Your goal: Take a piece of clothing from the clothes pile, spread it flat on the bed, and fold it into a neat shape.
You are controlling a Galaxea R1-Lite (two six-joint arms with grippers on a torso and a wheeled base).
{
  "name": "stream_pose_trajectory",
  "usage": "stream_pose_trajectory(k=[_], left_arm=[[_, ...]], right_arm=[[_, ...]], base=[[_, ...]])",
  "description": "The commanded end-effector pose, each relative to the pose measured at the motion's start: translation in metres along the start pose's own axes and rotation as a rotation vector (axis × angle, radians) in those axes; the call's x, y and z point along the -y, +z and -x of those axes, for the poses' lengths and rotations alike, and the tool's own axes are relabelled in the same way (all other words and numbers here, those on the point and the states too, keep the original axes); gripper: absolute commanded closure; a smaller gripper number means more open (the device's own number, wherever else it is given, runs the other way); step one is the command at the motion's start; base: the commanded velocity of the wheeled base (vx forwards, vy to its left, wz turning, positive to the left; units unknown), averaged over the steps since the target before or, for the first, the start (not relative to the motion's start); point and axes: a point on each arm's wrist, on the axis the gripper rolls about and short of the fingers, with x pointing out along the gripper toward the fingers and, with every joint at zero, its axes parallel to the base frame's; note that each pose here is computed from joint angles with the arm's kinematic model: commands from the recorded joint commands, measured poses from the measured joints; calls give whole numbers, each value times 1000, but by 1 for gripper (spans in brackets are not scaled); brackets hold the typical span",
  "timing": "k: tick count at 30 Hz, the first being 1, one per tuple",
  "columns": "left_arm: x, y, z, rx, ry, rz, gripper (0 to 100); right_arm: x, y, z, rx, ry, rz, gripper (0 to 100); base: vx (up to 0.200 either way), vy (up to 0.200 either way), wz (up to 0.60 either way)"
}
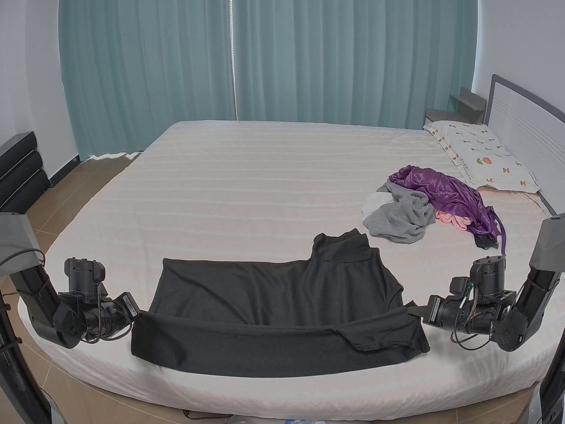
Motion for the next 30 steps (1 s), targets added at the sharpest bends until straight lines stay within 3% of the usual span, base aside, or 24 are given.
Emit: stream_pose_trajectory(k=[1,19,20,21,22,25,30], left_arm=[[-3,-4,-23,-41,25,1,100],[-1,-5,-57,-65,29,-11,100],[0,-5,-58,-66,28,-11,0],[-1,-5,-58,-67,27,-11,0],[0,-5,-59,-68,26,-12,0],[0,-6,-59,-67,24,-12,0],[1,-4,-58,-56,19,39,0]], right_arm=[[9,-2,-20,-30,-36,-13,100],[29,-6,-57,-60,-71,-38,100],[29,-6,-58,-62,-72,-40,100],[30,-6,-58,-62,-71,-41,100],[30,-5,-57,-57,-69,-44,0],[26,-1,-52,-30,-58,-80,0],[-3,9,-28,39,24,-149,0]], base=[[0,0,0],[0,0,0],[0,0,0],[0,0,0],[0,0,0],[0,0,0],[0,0,0]])
